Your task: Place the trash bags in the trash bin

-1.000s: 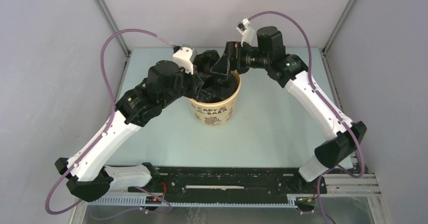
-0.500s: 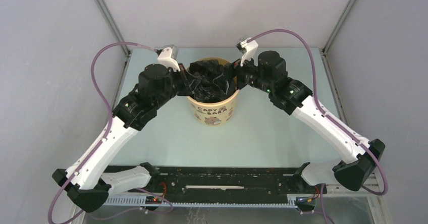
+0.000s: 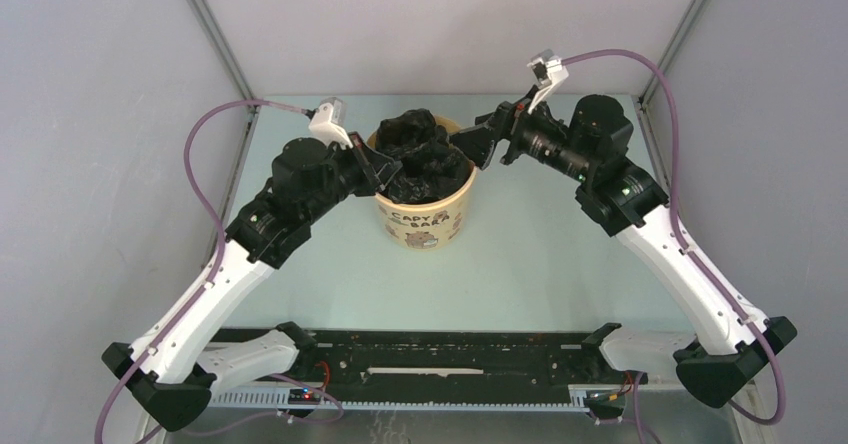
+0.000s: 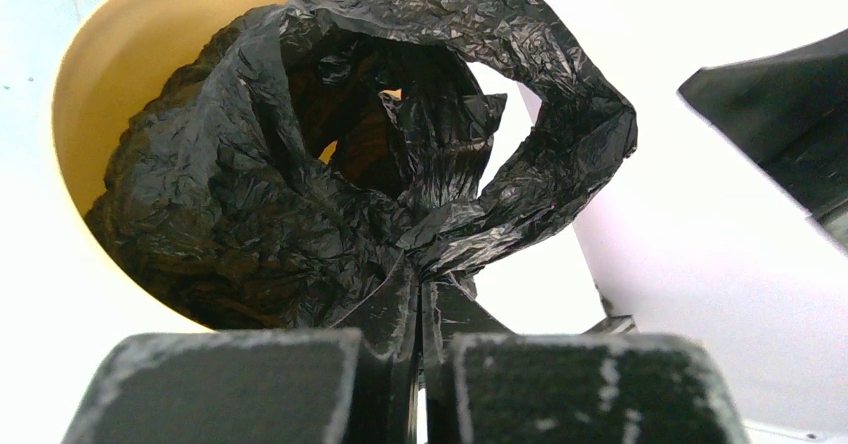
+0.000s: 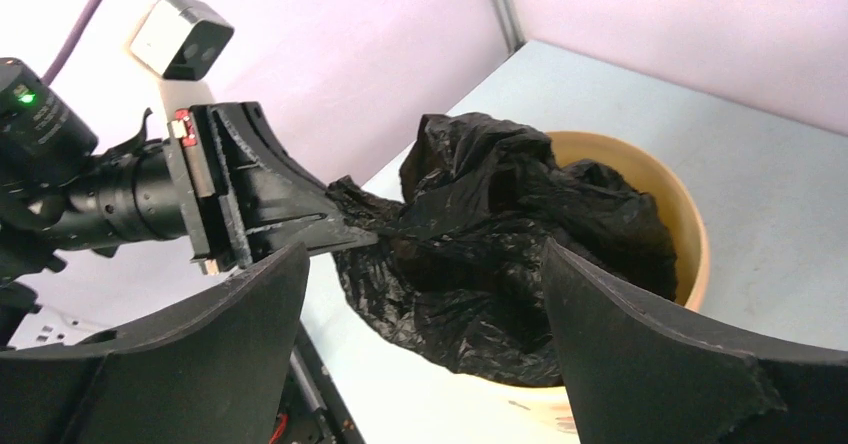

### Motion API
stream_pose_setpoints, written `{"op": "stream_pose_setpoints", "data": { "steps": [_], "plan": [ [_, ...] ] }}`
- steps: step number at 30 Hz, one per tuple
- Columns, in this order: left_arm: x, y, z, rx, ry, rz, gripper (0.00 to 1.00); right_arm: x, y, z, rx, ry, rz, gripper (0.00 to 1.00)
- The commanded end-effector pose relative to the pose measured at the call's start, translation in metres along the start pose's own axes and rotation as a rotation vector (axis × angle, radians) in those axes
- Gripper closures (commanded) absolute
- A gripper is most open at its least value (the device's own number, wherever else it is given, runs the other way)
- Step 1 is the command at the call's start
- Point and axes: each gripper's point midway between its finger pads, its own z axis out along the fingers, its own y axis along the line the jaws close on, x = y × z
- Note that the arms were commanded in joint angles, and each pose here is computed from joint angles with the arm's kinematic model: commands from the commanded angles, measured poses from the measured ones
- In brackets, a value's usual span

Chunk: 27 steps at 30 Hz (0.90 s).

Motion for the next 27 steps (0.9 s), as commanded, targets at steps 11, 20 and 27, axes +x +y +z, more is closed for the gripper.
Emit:
{"op": "stream_pose_setpoints", "data": {
  "steps": [11,20,27],
  "plan": [
    [-0.013,-0.009,-0.002,0.123,-0.083,-0.199,1.00,0.060,-0.005,0.039,0.022,0.120,-0.167,0.42],
    [-0.012,-0.011,0.000,0.136,-0.071,-0.203,1.00,0.072,0.005,0.071,-0.029,0.102,-0.147,0.27],
    [-0.014,-0.011,0.002,0.135,-0.069,-0.198,1.00,0.076,-0.014,0.091,0.119,0.106,-0.187,0.32]
  ]
}}
